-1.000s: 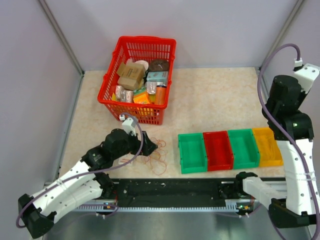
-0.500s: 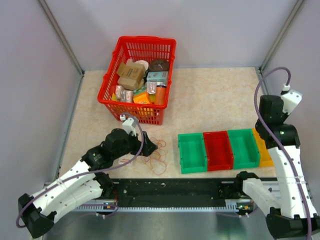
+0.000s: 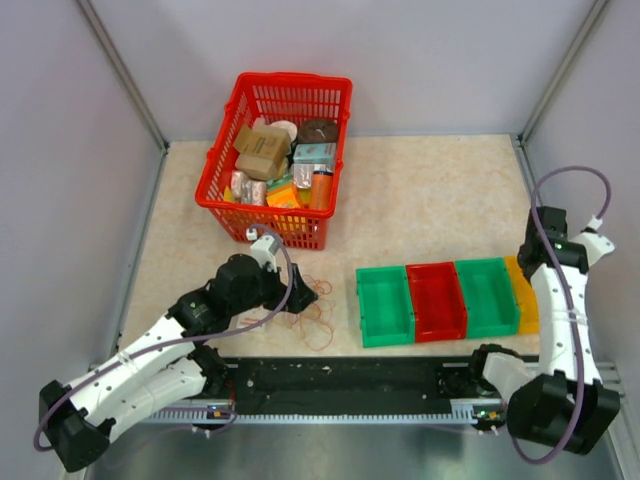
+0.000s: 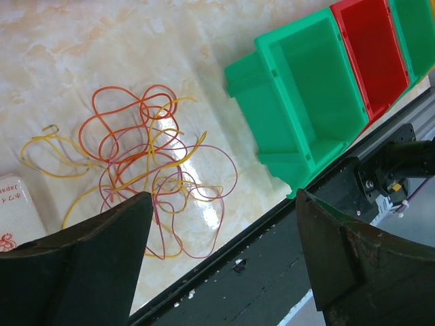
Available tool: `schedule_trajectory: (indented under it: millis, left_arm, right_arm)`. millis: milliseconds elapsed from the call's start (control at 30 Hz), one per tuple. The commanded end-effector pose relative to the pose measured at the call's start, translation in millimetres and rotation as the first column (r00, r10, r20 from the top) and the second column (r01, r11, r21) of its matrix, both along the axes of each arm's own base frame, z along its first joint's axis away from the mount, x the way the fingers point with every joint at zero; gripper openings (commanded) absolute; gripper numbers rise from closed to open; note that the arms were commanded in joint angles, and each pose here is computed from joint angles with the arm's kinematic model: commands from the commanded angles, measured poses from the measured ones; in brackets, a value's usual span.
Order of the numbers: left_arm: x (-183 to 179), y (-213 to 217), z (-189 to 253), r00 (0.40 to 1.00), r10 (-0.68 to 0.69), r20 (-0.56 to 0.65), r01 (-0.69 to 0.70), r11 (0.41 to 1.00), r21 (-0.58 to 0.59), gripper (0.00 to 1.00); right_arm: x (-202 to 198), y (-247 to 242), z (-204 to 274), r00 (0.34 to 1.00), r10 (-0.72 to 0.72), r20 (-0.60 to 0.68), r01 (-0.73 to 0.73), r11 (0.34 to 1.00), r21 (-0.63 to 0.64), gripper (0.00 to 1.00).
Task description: Untangle the cables
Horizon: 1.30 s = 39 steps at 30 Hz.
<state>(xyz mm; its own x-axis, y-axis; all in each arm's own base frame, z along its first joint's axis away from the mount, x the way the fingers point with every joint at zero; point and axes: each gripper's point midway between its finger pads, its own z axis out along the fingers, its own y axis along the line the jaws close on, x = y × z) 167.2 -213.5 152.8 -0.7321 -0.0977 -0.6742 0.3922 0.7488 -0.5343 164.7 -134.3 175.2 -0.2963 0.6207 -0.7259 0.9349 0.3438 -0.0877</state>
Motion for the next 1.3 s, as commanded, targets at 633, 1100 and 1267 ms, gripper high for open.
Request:
schedule_trajectory:
  millis: [633, 1100, 1267]
  left_arm:
    - [6.5, -7.3, 37.2, 0.998, -0.007, 0.062, 0.011, 0.998, -0.064, 0.89]
    - [7.8, -4.2, 32.4, 0.998, 0.013, 0.053, -0.010, 0.999, -0.053, 0.90]
    - [19.8, 41.7, 24.9, 0.969, 0.235, 0.078, -0.239, 0.970, 0.047, 0.91]
  right_arm:
    - [113.4, -6.5, -75.0, 0.965, 0.241, -0.105, -0.224, 0.963, 0.152, 0.16]
    - [83.8, 72.0, 9.1, 0.854, 0.517, -0.053, -0.517, 0.856, 0.016, 0.73]
    - [94.5, 246.2, 34.5, 0.335, 0.923, 0.191, -0.940, 0.340, 0.006, 0.74]
